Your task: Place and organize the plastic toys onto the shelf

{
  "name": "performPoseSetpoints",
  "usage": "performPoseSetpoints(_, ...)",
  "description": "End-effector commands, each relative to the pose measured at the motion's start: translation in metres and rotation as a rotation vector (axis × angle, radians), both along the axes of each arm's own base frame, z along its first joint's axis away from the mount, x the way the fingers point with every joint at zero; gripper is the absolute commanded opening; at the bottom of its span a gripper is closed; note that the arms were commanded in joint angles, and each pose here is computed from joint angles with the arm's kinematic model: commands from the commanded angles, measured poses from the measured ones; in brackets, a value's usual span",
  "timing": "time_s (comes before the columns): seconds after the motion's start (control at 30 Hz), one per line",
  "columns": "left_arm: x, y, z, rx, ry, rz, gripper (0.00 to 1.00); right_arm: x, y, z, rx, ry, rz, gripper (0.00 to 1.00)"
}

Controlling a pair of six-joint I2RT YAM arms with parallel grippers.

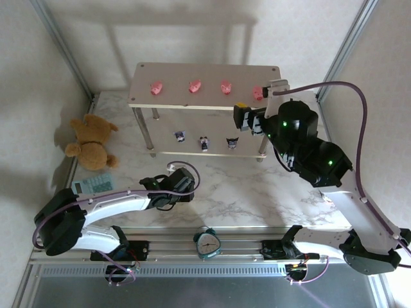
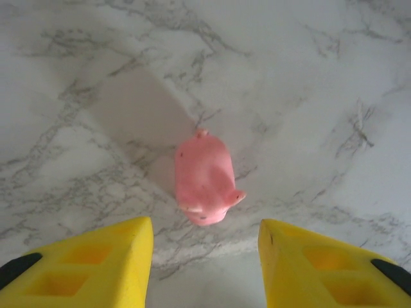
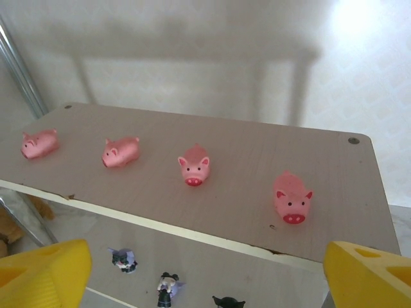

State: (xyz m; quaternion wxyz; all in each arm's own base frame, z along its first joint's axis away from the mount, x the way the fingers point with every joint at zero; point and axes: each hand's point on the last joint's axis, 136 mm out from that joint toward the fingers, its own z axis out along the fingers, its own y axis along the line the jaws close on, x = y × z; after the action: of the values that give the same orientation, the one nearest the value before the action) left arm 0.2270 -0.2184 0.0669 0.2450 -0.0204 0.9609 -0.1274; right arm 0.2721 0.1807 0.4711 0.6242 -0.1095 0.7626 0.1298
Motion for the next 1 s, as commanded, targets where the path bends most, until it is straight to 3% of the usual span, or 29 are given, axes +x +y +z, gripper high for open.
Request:
performPoseSetpoints(0.0,0.012,-0.004,0.007,0.003,-0.027,0.009,0.47,0.002,-0.003,0.002,-0.002,-0.029,-0.016,0.94)
performPoseSetpoints(0.77,0.008,-0.007,-0.038,0.115,0.118,-0.056,0.43,0.014,-0.011,-0.01,0.011,-0.005,-0.031,0.96)
performPoseSetpoints(0.97,0.013,-0.006,-0.035,0.125,0.107,-0.07,0.31,0.02,-0.015,-0.012,0.018,0.0,-0.051,0.96)
